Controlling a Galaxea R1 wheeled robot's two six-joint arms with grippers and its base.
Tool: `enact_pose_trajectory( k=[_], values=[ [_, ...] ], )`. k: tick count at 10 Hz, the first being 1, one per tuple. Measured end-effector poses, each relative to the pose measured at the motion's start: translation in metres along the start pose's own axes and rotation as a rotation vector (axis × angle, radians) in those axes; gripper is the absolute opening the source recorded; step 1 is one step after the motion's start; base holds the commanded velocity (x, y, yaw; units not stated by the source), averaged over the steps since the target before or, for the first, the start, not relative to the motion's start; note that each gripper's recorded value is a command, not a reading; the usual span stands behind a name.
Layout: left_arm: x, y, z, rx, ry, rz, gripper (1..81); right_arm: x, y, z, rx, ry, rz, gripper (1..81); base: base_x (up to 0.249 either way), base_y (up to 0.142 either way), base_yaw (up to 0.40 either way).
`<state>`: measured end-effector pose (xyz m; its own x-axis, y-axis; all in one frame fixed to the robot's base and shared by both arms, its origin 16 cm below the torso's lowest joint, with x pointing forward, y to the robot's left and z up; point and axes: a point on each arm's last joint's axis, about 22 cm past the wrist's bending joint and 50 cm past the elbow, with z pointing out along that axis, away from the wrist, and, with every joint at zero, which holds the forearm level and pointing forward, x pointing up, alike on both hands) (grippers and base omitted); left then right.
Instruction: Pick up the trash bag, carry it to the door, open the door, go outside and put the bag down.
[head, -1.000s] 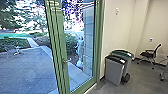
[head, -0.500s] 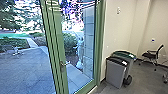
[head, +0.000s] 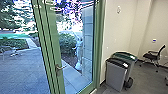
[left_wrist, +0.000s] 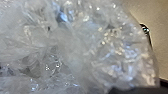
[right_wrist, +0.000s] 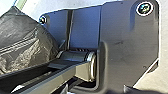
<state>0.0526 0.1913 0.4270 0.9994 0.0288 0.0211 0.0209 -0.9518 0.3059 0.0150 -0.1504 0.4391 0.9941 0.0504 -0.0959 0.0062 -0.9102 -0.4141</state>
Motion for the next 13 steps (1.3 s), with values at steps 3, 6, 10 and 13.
enact_pose_trajectory(
  k=[3, 6, 10, 13],
  values=[
    [0.0003, -0.0018, -0.0004, 0.002, 0.000, 0.000, 1.0, -0.0002, -0.0014, 0.0006, 0.002, 0.000, -0.001, 81.1, 0.178, -0.080, 0.000],
    [-0.0007, -0.0002, 0.0000, 0.000, 0.000, 0.000, 1.0, -0.0011, -0.0006, 0.0004, 0.000, -0.001, -0.003, 81.1, 0.171, 0.000, 0.000],
    [0.0017, -0.0020, -0.0005, 0.003, 0.002, 0.000, 1.0, 0.0020, -0.0029, 0.0007, 0.003, 0.002, -0.005, 81.1, 0.145, 0.000, 0.000],
    [-0.0039, 0.0008, 0.0004, -0.001, -0.004, -0.001, 1.0, -0.0037, 0.0012, 0.0004, -0.003, -0.005, -0.003, 81.1, 0.132, 0.077, 0.000]
  ],
)
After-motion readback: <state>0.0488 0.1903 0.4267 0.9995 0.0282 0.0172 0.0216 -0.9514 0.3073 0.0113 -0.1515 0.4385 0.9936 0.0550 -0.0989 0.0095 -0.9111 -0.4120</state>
